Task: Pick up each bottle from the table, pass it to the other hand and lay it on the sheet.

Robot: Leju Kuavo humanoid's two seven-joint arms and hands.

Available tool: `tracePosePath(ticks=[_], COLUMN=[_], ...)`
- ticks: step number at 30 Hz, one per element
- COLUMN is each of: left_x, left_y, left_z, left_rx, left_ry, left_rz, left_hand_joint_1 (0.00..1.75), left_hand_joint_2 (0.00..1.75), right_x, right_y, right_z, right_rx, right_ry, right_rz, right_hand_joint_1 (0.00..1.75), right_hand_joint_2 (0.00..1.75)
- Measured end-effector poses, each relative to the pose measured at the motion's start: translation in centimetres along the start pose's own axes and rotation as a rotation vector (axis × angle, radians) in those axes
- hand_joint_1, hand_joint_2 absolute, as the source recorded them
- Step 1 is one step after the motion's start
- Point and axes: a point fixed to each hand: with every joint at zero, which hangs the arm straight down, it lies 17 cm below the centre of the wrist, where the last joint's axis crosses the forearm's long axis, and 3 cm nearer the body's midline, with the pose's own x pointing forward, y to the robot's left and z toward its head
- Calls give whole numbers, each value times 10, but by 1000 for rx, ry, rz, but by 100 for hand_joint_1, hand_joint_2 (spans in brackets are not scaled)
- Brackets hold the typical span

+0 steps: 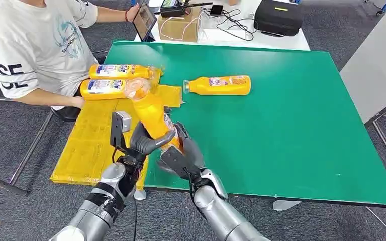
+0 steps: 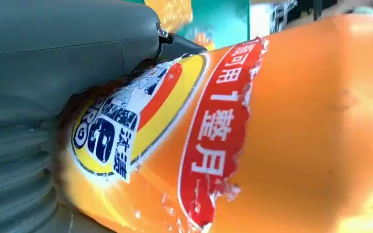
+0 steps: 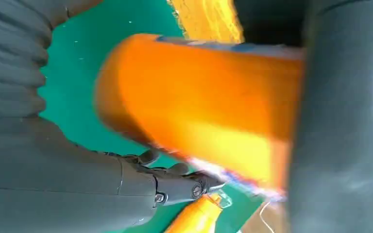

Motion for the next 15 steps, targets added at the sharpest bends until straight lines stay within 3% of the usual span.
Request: tracePosePath(ticks=[15], left_x=[24], left_y=[70], left_z=[-11], left_rx=[158], left_ry=[-86], left_rz=[-278], left_hand_joint_1=[175], left_hand_joint_2=[175], right_x=[-5], right_y=[-38], right_z=[3], right_rx=[-82], right_ry=[-20], right_rz=[-9], right_hand_joint_1=[0], right_hand_joint_2=[175])
